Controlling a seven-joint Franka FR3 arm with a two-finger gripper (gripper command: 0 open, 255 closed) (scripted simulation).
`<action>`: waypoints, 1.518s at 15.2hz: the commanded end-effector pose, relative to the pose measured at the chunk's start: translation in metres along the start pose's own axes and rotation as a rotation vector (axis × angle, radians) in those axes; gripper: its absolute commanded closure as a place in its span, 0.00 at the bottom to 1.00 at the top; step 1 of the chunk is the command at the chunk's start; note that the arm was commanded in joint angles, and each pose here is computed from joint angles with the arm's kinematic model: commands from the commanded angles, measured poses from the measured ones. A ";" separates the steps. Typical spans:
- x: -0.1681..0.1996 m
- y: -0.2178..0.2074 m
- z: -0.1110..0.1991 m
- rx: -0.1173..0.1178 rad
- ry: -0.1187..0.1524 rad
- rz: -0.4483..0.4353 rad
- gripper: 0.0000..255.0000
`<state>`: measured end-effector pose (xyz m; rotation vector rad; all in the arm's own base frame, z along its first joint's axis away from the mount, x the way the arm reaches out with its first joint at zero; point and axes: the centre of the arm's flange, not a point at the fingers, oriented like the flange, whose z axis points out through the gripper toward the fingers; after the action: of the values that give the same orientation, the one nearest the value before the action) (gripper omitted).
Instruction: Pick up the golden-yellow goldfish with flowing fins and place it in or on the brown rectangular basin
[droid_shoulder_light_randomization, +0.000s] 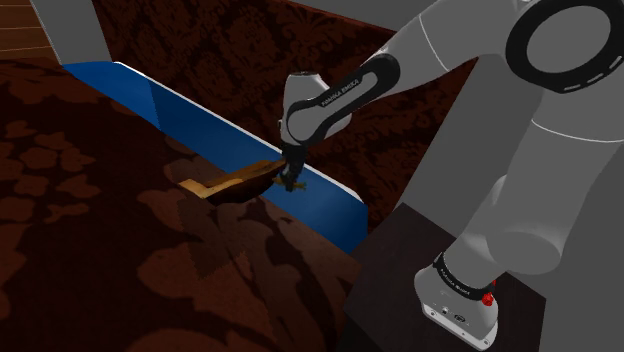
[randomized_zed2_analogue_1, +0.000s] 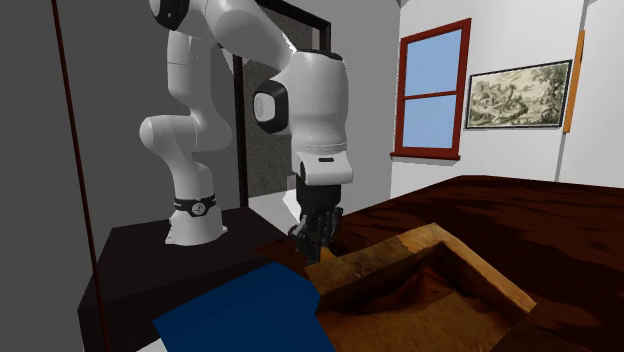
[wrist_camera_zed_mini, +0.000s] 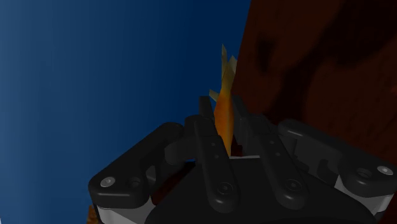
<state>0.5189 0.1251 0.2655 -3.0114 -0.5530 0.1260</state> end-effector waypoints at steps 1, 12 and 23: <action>-0.001 -0.001 -0.010 0.000 0.000 0.000 1.00; -0.005 -0.007 -0.068 0.000 0.000 0.000 1.00; 0.004 -0.015 -0.116 0.000 0.000 0.000 1.00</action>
<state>0.5215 0.1292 0.3805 -3.0114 -0.5533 0.1261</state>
